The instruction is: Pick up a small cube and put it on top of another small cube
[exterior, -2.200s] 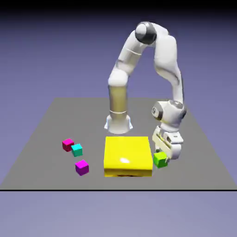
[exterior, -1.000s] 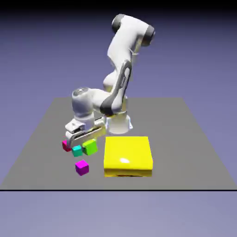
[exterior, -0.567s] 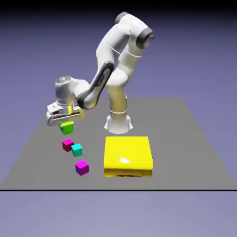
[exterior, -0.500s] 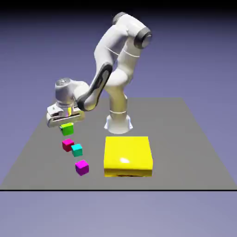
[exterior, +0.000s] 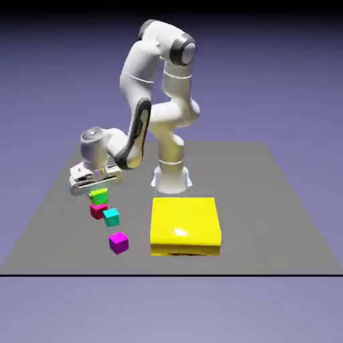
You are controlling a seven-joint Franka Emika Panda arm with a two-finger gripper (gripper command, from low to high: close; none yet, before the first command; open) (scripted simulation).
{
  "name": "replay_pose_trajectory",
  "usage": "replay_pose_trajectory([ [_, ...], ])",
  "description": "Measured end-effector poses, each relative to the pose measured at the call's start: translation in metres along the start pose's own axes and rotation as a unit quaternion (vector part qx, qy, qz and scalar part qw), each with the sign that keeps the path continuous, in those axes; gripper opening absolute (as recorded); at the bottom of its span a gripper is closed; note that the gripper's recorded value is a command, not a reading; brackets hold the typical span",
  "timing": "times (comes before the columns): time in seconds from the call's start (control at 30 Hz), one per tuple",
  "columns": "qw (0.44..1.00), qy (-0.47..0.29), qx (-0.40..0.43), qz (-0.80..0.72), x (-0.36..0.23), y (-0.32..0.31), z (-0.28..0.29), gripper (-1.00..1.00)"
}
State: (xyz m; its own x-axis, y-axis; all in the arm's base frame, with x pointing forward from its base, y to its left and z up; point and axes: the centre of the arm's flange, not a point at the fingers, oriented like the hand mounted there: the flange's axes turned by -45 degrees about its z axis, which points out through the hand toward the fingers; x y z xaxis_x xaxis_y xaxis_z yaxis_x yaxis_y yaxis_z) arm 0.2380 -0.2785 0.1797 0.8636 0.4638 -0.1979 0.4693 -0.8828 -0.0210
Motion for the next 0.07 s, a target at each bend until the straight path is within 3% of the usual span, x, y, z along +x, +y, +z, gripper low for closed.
replay_pose_trajectory([
  [0.07, 1.000, 0.008, -0.007, 0.000, 0.0026, 0.0006, 0.0004, -1.00],
])
